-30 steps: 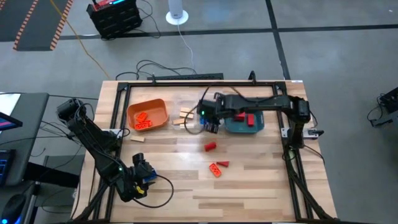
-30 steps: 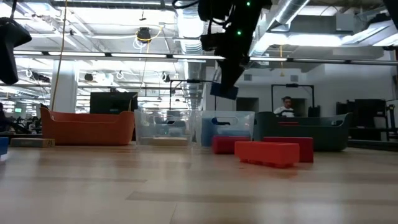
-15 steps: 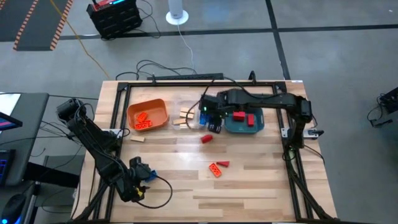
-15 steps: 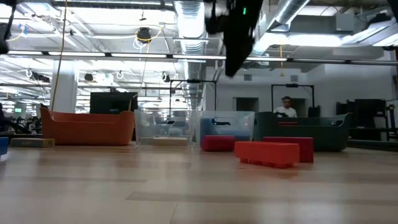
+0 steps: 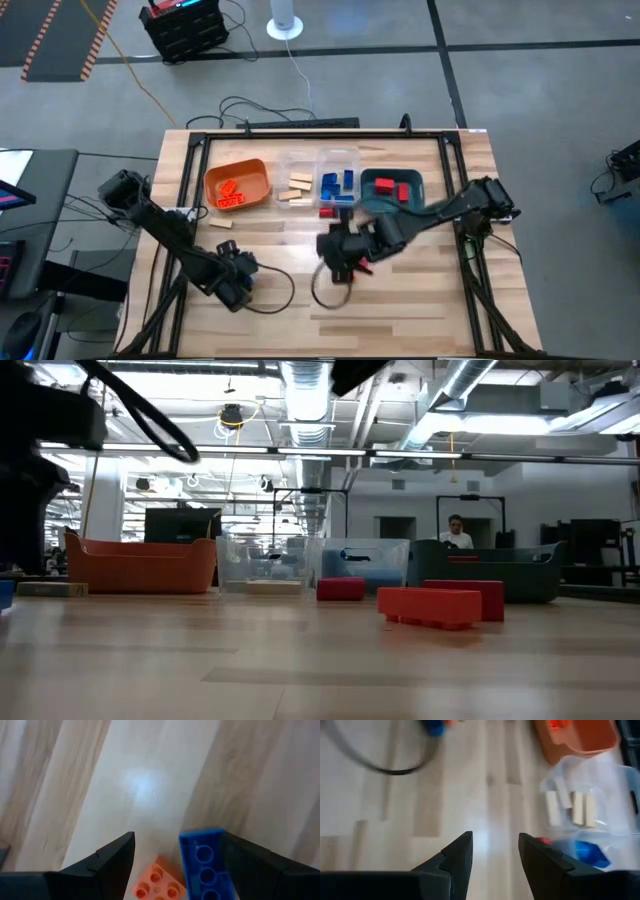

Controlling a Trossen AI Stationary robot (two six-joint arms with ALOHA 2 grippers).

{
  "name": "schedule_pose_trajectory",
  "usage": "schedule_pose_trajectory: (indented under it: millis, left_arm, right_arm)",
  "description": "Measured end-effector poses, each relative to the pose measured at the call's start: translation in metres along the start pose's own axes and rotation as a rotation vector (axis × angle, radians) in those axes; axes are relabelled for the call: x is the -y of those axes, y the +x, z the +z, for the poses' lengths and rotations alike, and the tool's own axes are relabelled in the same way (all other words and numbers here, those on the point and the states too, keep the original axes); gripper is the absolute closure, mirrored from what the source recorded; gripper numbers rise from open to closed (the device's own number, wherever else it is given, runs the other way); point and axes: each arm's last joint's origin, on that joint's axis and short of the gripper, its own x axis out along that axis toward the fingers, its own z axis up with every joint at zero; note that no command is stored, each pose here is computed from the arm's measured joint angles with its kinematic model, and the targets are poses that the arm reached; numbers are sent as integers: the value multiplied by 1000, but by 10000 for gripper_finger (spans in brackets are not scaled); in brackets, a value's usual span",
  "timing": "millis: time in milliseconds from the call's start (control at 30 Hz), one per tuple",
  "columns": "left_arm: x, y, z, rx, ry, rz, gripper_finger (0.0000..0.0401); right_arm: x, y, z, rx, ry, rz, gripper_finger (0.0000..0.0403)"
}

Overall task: Sort blocks
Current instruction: Put the blue game piece into the right transparent bin

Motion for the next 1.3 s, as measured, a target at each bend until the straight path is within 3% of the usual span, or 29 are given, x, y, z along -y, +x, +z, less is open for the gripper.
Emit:
schedule_pose_trajectory:
  millis: [333,800,1300]
  left_arm:
    - [-1,4,3,-88,-71,-34,120]
    - [0,-15,9,-32,-94,-125,120]
    - [14,20,2,-130,-17,-66,120]
  right_arm:
    - [-33,-16,-8,22,-11,-17,211]
    - [-35,-17,-11,11,20,-23,211]
    - [-37,-18,-11,15,18,-18,211]
